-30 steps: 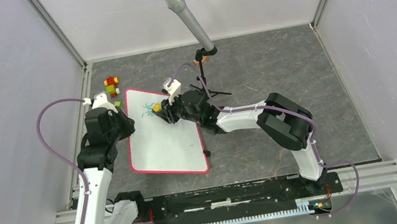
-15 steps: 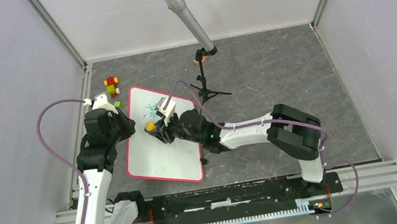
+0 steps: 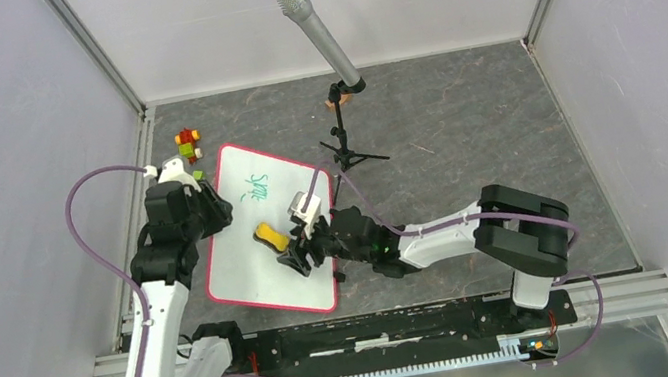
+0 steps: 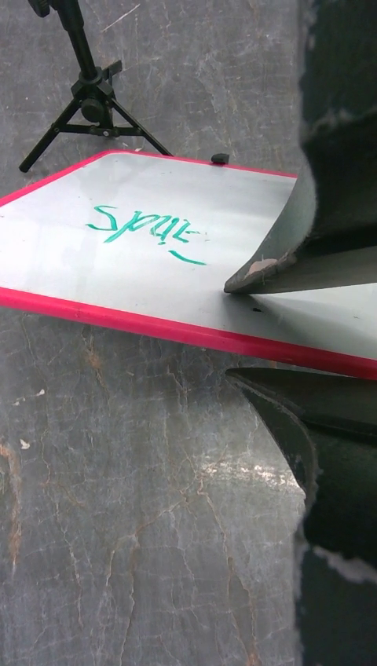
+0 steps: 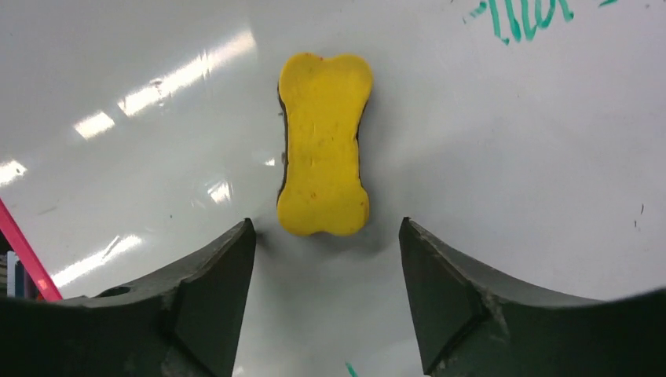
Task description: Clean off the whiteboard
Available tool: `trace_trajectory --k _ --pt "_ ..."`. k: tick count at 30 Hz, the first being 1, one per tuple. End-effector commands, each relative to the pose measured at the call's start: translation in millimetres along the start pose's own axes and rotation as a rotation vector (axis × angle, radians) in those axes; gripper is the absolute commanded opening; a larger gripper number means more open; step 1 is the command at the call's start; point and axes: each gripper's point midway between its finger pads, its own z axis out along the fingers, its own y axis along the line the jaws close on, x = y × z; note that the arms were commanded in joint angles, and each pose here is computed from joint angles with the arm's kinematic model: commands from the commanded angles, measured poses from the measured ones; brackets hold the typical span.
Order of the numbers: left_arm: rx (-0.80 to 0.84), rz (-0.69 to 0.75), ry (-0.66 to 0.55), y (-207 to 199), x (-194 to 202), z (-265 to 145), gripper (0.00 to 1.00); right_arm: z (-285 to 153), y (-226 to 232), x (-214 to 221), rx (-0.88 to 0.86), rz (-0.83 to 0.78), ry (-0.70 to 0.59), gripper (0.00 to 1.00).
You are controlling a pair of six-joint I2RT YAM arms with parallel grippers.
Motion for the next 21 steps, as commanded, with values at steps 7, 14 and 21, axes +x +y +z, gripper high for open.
trace_trajectory --k 7,14,21 --pt "0.035 -0.006 0.020 -7.6 3.4 0.8 0.48 -8.7 0.7 20.8 -0.015 -0.080 0.120 0.84" --pt "0.040 -0.003 0.020 -8.4 3.6 0.5 0.49 17.4 1.7 -0.3 -0.026 -0.057 0.091 0.79" --pt "0.046 -0.002 0.018 -9.3 3.3 0.3 0.48 25.9 -2.2 1.9 -0.046 -0.012 0.092 0.57"
